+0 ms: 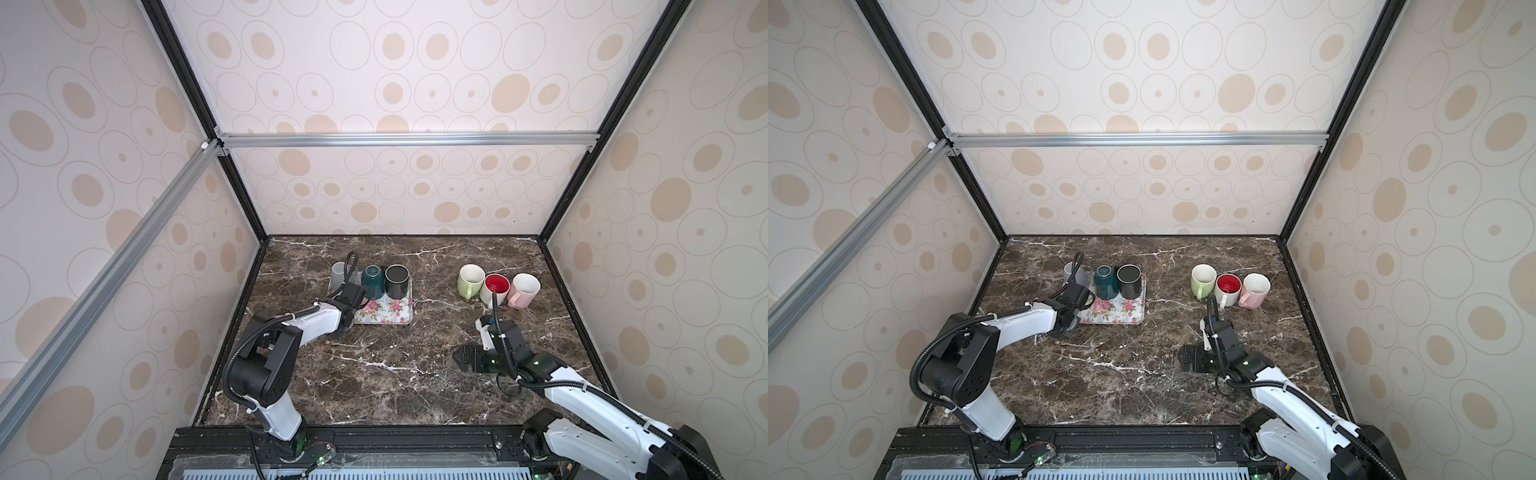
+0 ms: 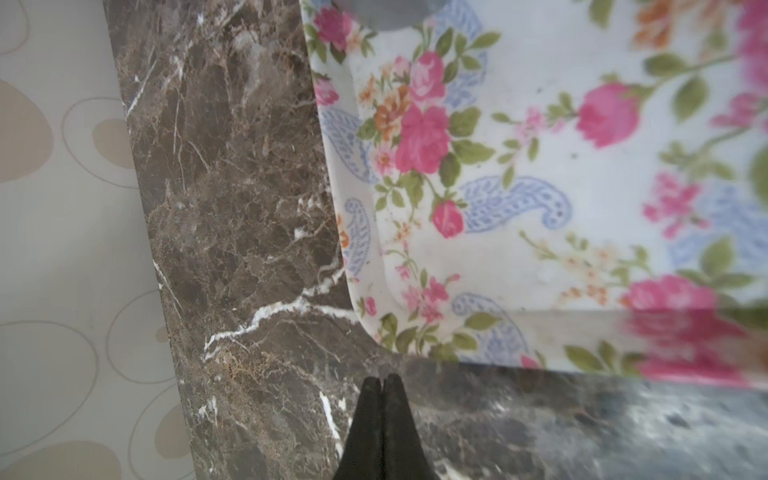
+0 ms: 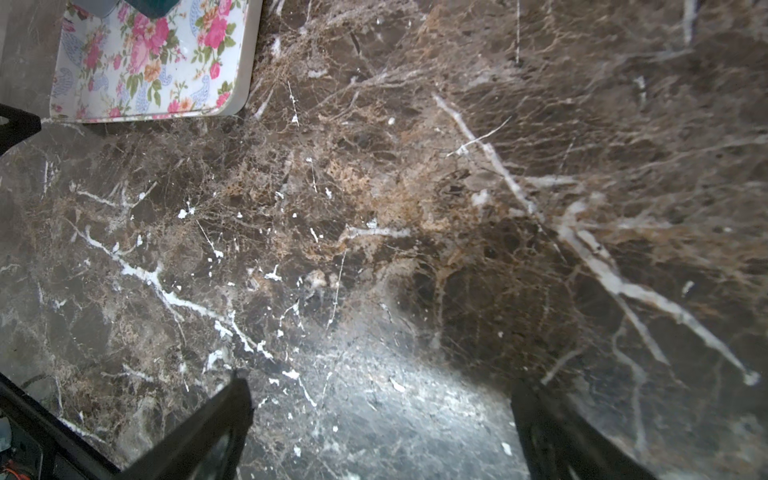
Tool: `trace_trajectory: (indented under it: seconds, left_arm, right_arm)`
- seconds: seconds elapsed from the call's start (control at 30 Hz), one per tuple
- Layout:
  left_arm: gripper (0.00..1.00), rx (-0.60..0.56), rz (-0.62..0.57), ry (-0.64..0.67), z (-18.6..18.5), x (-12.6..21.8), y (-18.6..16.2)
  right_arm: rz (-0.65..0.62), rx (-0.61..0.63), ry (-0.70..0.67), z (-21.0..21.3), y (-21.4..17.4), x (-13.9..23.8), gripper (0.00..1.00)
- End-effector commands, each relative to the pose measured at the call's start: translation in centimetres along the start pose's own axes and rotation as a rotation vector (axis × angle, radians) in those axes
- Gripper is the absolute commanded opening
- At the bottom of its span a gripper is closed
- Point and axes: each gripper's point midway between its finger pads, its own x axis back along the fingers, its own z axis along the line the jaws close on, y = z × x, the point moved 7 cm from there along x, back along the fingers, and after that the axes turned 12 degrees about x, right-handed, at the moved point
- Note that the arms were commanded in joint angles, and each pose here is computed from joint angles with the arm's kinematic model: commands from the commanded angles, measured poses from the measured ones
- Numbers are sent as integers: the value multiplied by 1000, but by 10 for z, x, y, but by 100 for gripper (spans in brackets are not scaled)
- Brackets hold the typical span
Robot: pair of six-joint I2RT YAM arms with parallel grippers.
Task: Turn the mug right side up
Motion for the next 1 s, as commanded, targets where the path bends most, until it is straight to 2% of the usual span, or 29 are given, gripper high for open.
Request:
trace_trajectory:
  seconds: [0.0, 0.13, 0.23, 0.4, 0.5, 0.57, 0.63, 0.7, 0.77, 0.97]
  left_arm:
    - [0, 9, 57, -34, -5, 11, -10]
    - [0, 22, 52, -70, -16, 23, -12]
    - [10, 108, 31, -152, -17, 37, -5]
    - [57, 307, -121, -371, -7, 81, 11]
    - [78, 382, -205, -427, 6, 101, 12]
    - [85, 400, -250, -438, 13, 109, 11]
    - [90, 413, -284, -417, 21, 112, 9]
    - [93, 433, -311, -386, 28, 110, 9]
    - [94, 474, -328, -369, 34, 105, 11]
    - [95, 552, -343, -447, 29, 98, 19]
  right_arm:
    - [2, -8, 27, 7, 4, -5, 99]
    - [-7, -22, 36, 10, 6, -12, 99]
    - [-35, -31, 70, 18, 14, -19, 99]
    - [-45, 18, 106, 51, 37, -35, 96]
    - [-57, 53, 96, 73, 55, -51, 87]
    - [-62, 44, 90, 83, 66, -63, 77]
    - [-67, 41, 77, 91, 77, -74, 72]
    - [-71, 35, 40, 95, 87, -84, 61]
    - [-67, 32, 13, 97, 93, -95, 58]
    - [-14, 80, -92, 98, 106, -116, 52]
